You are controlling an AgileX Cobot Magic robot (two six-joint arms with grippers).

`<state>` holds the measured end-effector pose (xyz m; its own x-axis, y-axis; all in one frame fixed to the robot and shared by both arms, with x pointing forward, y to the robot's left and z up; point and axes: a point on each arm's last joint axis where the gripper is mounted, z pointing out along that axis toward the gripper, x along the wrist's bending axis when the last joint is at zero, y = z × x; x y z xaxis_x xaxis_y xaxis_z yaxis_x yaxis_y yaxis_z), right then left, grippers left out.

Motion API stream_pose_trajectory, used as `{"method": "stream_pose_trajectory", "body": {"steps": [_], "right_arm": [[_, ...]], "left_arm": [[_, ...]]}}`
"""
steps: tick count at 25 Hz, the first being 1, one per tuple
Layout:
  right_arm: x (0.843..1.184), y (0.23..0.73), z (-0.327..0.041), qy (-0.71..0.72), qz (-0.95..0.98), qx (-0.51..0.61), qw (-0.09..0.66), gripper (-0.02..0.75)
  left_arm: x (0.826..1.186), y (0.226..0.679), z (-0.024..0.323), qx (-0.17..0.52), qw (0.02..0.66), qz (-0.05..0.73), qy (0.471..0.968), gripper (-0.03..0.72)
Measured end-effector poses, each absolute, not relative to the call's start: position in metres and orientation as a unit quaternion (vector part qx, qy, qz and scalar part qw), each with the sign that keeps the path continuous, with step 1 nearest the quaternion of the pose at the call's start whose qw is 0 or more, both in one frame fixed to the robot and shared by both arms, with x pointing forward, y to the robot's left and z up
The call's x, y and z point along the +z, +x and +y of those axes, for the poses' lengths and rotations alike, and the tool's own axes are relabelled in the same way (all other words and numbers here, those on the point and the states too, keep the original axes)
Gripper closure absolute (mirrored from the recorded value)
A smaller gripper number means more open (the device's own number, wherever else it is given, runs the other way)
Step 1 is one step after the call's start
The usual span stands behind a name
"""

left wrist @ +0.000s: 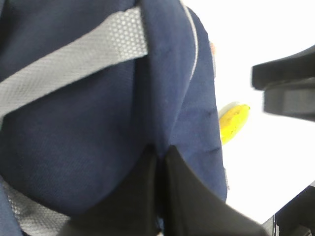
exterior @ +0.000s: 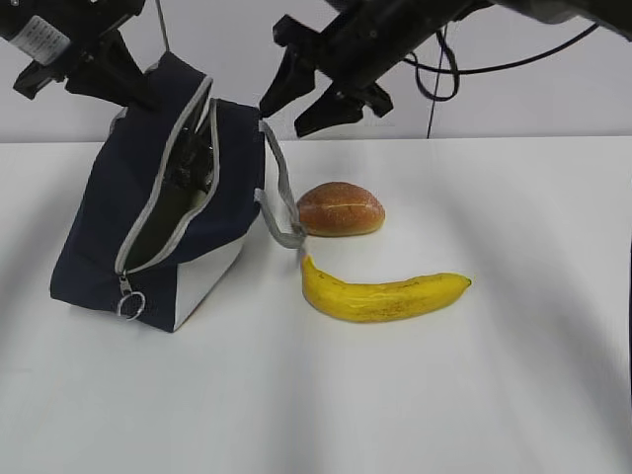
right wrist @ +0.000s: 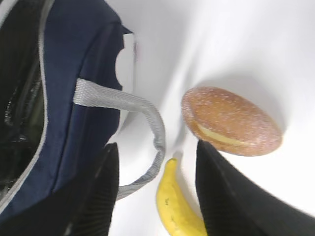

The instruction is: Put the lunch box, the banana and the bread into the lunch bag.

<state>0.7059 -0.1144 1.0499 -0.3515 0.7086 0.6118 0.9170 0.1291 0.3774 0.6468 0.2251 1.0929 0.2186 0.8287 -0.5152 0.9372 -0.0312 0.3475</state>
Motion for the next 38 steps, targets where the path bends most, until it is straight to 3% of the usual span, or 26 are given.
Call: {"method": "stream_pose_trajectory", "body": {"steps": [8,15,20,29,38], "right_arm": [[1.08,0.7,-0.148,-0.554,-0.777,-0.299,0.004,0.365],[1.11,0.686,-0.16,-0.55,-0.783,-0.286,-0.054,0.365],[1.113,0.664,-0.169,-0.556,-0.788,-0.258,-0.054,0.365],[1.078,0.611,-0.183,-0.55,-0.816,-0.176,0.002,0.365],[1.064,0.6,-0.186,-0.377,-0.913,-0.154,-0.011,0.365]], "left_arm": [[1.093,0.647,0.225,-0.085,0.317,0.619,0.713,0.687],[1.092,0.647,0.226,-0.082,0.315,0.619,0.715,0.687],[1.092,0.647,0.226,-0.082,0.314,0.619,0.715,0.687],[1.092,0.647,0.226,-0.081,0.314,0.619,0.715,0.687],[1.092,0.647,0.226,-0.081,0.314,0.619,0.715,0.687]]}}
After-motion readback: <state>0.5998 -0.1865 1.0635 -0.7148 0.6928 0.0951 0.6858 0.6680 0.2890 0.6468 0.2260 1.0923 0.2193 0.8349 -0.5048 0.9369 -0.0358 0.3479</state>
